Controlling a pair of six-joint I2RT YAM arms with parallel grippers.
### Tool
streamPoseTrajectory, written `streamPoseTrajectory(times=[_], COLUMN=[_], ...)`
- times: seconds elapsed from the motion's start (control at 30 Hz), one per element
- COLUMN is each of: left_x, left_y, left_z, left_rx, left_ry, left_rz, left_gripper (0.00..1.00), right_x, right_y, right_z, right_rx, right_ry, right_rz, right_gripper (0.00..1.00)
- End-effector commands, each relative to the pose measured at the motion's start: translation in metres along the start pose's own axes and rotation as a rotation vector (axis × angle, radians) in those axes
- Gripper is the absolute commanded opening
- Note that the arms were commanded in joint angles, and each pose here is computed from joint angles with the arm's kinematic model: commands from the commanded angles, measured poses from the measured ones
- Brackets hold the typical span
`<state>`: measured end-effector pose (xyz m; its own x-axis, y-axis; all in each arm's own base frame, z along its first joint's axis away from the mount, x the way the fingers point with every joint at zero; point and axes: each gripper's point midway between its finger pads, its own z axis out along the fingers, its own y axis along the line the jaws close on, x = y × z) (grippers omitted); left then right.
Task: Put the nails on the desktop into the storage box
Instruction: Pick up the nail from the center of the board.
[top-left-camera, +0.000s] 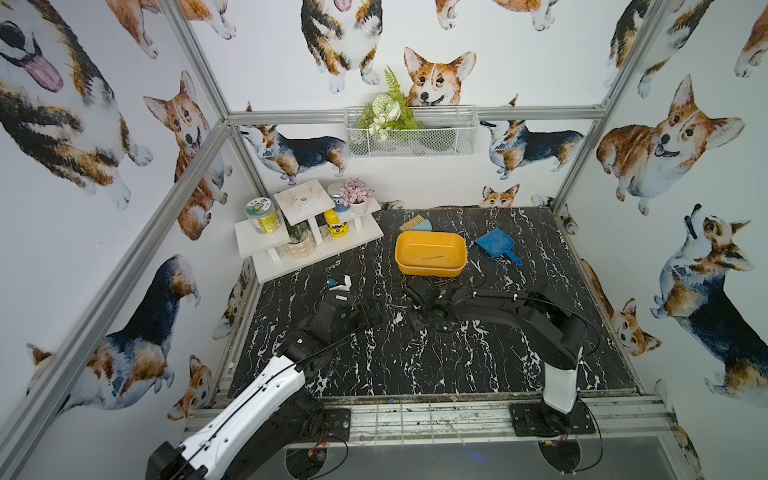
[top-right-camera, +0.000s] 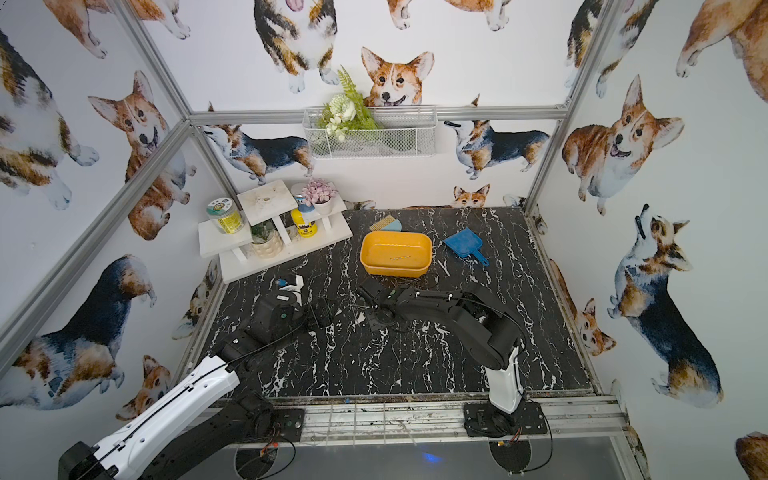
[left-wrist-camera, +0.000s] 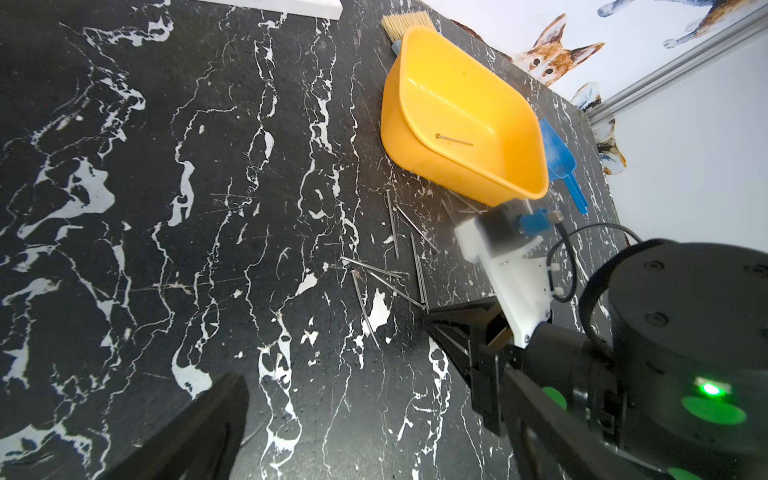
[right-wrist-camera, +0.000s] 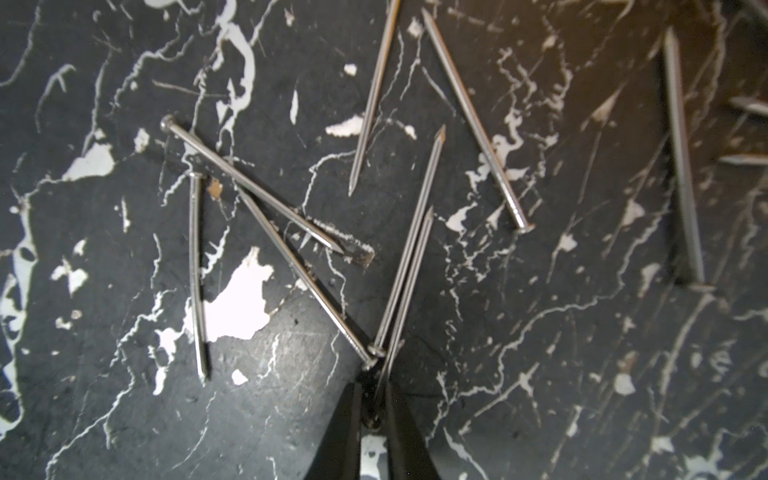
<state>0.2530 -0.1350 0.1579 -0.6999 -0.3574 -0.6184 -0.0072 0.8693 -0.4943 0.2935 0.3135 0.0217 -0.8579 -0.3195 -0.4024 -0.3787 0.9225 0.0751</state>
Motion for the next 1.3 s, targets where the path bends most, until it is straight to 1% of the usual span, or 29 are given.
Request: streamPoseTrajectory(times=[0.0, 0.57, 0.87, 1.27], left_x=[-0.004, -0.006, -0.008, -0.013], left_y=[-0.002, -0.005, -0.008, -0.016], left_z=[-0.001, 0.0, 0.002, 0.008], left_rx=[0.01, 0.018, 0.025, 0.029], left_ry=[-0.015, -0.02, -0.021, -0.003], left_rz=[0.005, 0.006, 0.008, 0.03], left_gripper=[1.0, 1.0, 1.0, 1.0], right_x=[0.021, 0.033, 0.041, 0.047], right_y=[-0.011, -0.025, -0.032, -0.04], right_z=[0.007, -0.005, -0.016, -0.049], right_rx=[0.046, 0.066, 0.062, 0.034], right_ry=[0.071, 0.074, 0.064, 0.01], right_rz=[0.007, 0.031, 0.03, 0.025], right_gripper=[0.14, 0.0, 0.0, 0.0])
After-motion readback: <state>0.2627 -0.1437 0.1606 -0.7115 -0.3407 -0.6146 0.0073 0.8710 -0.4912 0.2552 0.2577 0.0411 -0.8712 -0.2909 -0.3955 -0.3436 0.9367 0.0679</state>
